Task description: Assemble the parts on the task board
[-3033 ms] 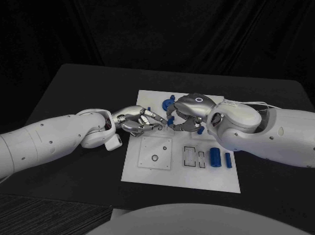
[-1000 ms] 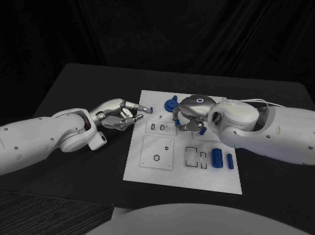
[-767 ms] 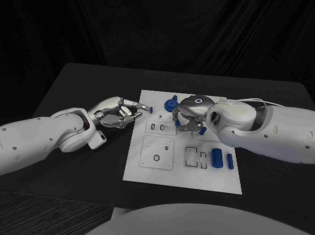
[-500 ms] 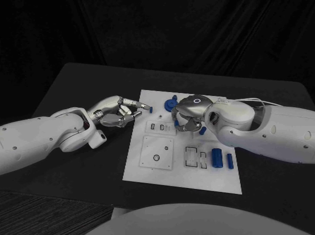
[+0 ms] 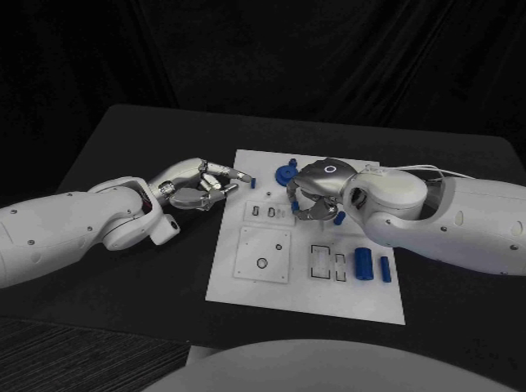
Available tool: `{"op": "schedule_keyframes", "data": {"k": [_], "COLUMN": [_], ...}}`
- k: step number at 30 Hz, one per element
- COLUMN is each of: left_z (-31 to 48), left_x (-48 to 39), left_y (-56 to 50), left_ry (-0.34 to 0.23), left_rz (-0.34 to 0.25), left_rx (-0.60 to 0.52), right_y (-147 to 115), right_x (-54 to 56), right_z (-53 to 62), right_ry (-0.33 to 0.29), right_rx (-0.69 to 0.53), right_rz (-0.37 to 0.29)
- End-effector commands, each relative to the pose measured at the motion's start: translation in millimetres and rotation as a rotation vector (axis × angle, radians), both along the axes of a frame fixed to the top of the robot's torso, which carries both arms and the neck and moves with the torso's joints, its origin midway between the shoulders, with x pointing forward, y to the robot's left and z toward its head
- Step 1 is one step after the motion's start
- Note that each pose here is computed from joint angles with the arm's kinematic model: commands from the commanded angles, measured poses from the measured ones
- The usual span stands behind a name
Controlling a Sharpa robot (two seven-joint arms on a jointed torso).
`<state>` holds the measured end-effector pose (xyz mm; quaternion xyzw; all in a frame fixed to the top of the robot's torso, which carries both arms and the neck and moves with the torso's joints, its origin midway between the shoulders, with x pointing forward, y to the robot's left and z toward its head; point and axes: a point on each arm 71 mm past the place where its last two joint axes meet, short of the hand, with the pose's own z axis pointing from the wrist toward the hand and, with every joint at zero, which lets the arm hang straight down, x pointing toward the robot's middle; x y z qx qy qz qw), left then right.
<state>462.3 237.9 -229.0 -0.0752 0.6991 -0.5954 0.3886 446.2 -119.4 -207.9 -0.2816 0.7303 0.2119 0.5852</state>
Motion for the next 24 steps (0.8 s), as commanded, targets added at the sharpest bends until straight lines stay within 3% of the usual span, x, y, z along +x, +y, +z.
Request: {"op": "schedule_keyframes", "data": {"k": [1,24], "left_z": [1.2,-2.4], "left_x": [0.2,1.8], "left_y": [-2.4,-5.8], "left_ry": [0.009,0.042], "left_rz": [-0.019,-0.036], "left_rx": [-0.009,0.004], "right_y": [0.6,6.8], "right_x": [-0.1,0.5], "right_z": [0.0,-0.8], "right_ry": [-0.008,-0.007], "right_rx": [-0.007,-0.009], "right_rz": [-0.01,-0.001]}}
